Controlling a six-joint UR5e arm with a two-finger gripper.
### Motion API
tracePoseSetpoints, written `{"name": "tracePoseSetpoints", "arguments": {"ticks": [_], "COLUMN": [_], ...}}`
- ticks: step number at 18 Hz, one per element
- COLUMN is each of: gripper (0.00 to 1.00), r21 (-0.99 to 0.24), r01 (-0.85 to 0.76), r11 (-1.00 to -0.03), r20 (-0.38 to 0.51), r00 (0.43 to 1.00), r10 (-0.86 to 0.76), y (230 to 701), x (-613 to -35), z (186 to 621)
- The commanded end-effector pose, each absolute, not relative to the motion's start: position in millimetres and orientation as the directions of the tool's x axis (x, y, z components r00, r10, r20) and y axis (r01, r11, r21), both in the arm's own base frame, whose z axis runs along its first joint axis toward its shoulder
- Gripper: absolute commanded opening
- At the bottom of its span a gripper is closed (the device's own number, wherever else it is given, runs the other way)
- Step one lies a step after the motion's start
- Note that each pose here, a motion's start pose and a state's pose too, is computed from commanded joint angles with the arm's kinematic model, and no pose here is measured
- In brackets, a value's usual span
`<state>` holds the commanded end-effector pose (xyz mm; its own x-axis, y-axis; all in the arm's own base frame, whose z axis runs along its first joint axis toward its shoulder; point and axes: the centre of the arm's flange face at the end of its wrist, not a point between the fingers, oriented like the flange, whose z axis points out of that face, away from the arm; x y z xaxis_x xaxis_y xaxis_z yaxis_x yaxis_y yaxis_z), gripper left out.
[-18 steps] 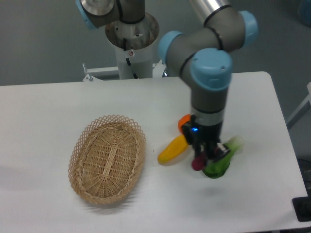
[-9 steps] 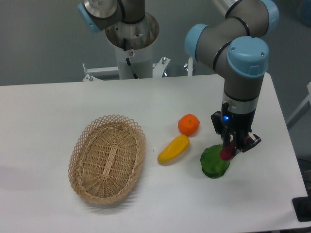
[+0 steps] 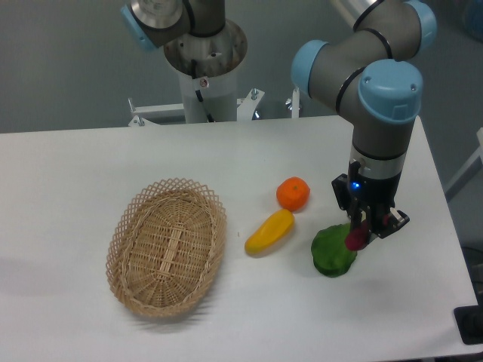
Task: Pick up the sweet potato from the basket
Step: 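Hold the sweet potato above the green bok choy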
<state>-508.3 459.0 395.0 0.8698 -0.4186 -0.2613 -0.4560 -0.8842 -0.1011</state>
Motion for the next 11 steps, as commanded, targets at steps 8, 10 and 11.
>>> {"name": "tracePoseSetpoints", "arguments": {"ticks": [8,10,11], "gripper": [0.3,0.3,0.3], "r21": [-0.104,-0.104,-0.104], "r01": [-0.455,-0.455,-0.454], "r11": [-0.884,-0.884,-0.885], "r20": [-0.264,-0.265,-0.265], "r00": [0.87,0.869,0.87], "r10": [-0.417,-0.417,-0.415], "y": [459.6,459.4,458.6], "x": [-506.8,-506.5,-507.2], "z": [397.1,398.1,398.1]}}
